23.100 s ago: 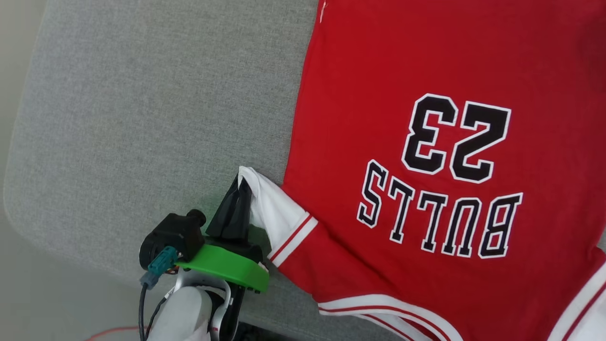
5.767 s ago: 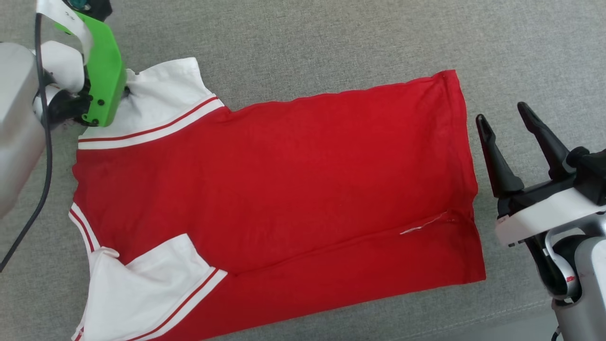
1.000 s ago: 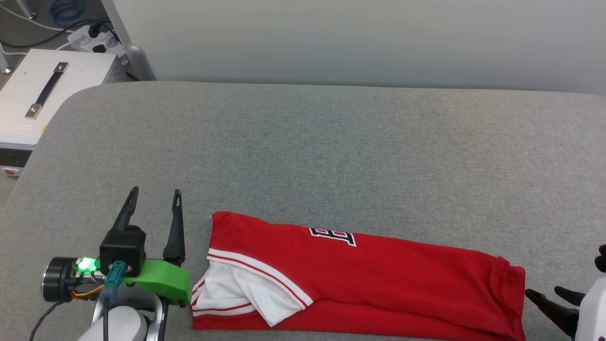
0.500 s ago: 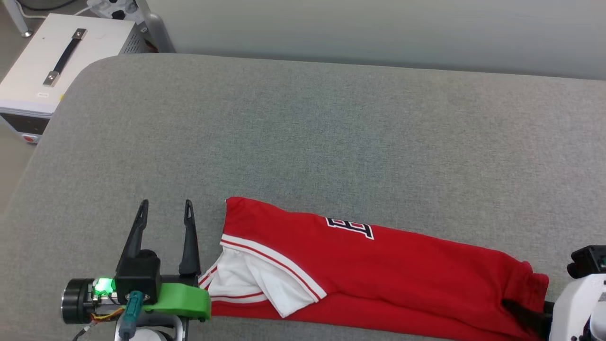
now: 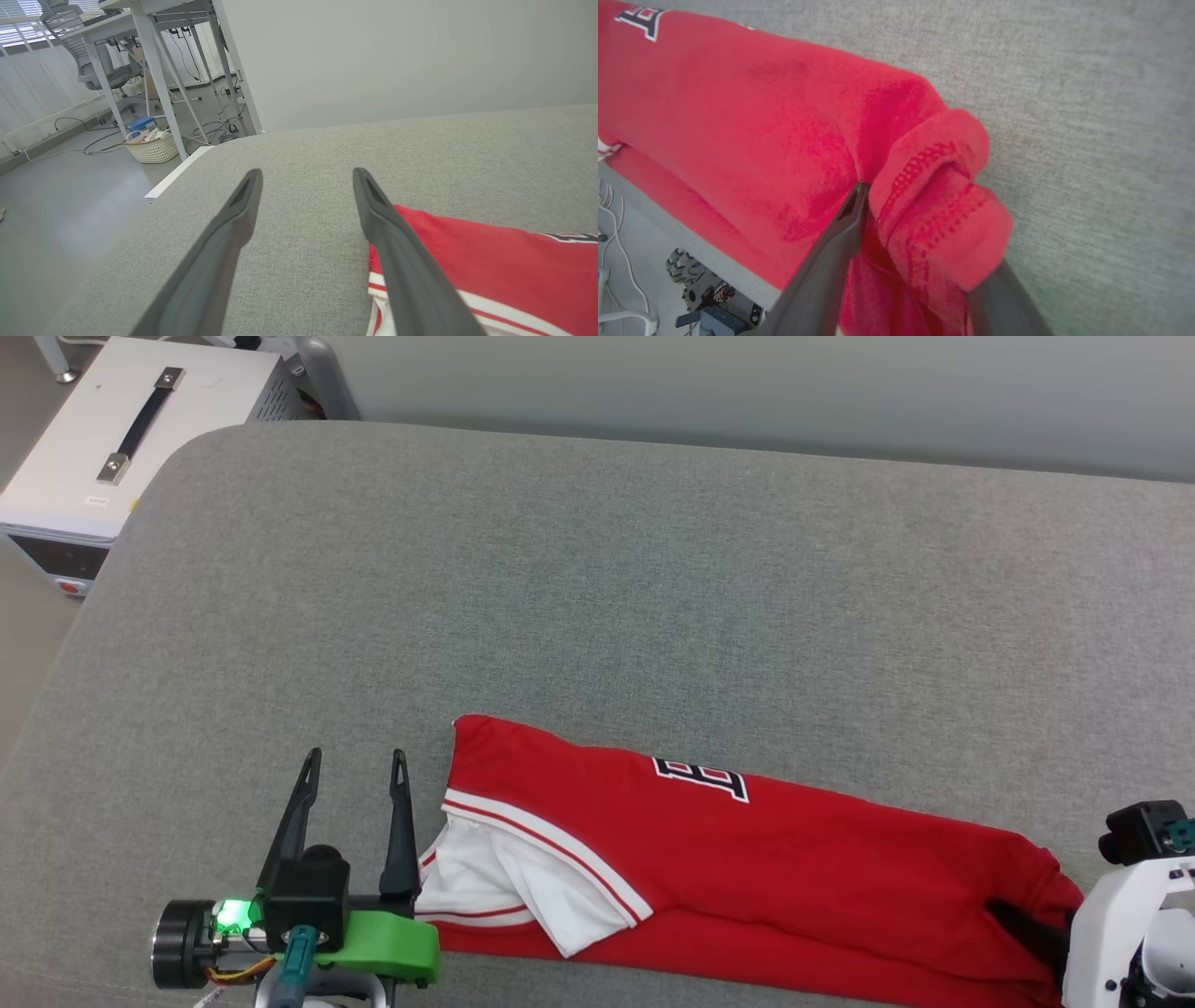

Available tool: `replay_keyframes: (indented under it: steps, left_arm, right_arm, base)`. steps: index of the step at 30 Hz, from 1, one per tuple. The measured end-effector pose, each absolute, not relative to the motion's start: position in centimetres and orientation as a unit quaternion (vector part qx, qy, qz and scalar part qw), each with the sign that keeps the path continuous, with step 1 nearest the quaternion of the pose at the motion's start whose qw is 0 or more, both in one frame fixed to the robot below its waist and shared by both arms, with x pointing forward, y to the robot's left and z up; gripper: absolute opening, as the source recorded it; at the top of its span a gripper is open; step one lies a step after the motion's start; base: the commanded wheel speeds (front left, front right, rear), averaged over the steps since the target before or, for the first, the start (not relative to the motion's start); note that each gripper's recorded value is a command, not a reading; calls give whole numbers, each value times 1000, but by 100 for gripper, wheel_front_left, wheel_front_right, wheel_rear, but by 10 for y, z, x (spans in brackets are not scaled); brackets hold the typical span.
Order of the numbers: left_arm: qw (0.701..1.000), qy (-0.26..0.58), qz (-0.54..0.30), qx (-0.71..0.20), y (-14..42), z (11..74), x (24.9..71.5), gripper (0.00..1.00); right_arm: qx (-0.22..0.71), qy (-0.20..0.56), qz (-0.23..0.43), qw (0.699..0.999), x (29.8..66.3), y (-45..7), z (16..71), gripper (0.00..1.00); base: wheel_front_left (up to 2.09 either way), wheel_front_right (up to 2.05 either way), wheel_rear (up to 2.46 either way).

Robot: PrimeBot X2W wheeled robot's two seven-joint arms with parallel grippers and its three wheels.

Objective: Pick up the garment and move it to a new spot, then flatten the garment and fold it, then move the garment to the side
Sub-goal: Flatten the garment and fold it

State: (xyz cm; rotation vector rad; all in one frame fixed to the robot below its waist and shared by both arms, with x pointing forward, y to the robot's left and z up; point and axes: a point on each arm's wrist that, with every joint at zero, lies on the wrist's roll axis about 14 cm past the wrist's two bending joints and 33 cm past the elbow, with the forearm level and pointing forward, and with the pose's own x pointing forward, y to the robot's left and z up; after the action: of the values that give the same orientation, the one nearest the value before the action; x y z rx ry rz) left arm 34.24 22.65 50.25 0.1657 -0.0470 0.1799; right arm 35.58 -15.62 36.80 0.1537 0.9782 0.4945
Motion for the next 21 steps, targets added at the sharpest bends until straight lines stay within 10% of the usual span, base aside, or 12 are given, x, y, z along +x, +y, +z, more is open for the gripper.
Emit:
replay_keyframes:
  steps: [21]
  left_arm:
    - [993, -37, 66, 90, 213, 508, 345, 100]
  right_arm:
    - [54, 420, 50, 905, 375, -301, 400, 0]
  base:
    - [0, 0, 0]
